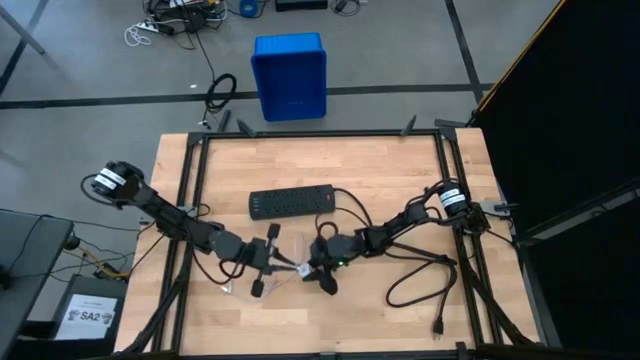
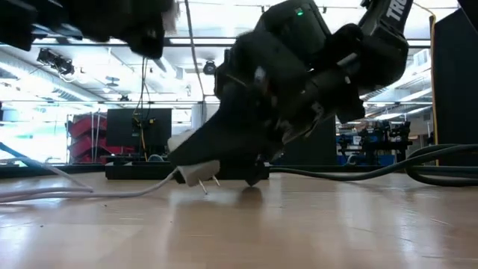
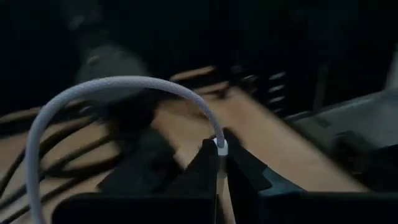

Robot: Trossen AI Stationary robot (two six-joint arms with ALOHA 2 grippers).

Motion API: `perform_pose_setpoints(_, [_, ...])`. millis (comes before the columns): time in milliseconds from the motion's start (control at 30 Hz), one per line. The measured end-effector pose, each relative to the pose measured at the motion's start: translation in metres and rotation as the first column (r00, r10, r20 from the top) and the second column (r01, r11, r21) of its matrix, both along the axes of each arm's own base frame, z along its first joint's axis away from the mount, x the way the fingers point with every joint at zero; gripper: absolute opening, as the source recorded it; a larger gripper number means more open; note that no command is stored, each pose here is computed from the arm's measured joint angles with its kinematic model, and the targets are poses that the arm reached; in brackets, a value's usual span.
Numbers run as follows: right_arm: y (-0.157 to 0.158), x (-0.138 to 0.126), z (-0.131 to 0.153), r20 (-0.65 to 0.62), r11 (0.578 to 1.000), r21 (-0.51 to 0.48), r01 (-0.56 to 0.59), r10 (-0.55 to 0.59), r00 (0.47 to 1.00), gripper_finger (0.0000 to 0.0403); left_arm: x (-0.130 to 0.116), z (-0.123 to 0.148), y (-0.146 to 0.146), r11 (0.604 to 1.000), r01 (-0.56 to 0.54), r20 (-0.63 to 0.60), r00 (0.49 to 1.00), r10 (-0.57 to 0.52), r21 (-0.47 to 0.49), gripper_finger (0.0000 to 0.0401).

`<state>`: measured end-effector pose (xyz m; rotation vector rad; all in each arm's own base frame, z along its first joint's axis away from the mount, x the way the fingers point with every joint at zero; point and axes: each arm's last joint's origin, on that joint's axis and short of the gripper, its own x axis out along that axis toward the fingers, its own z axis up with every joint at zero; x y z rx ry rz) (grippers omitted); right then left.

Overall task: Insert USB
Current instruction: Insert the charger cable into the charger adapter

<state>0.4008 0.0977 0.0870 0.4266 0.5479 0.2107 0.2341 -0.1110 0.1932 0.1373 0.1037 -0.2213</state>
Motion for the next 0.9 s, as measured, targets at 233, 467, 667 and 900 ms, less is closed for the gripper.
perform_pose_setpoints(233, [-0.007,-0.003,0.003,-0.084,0.996,0.0,0.092,-0.091,0.992,0.0118,-0.001,-0.005,0.003,0.997,-0.078,-0.05,0.996,0.079,0.017,0.0])
perform_pose_setpoints(467, [-0.009,0.0,0.034,-0.3,0.985,-0.121,0.125,-0.156,0.941,0.0118,0.0,-0.006,0.005,0.989,-0.144,-0.053,0.988,0.146,0.028,0.0])
perform_pose_setpoints(667, [-0.004,0.008,0.055,-0.495,0.959,-0.267,0.098,-0.224,0.84,0.0118,-0.001,-0.005,0.006,0.983,-0.186,-0.05,0.981,0.186,0.014,0.0])
perform_pose_setpoints(900, [-0.003,0.008,0.056,-0.513,0.966,-0.25,0.064,-0.189,0.837,0.0136,-0.001,-0.007,0.007,0.98,-0.197,-0.075,0.978,0.196,0.005,0.0])
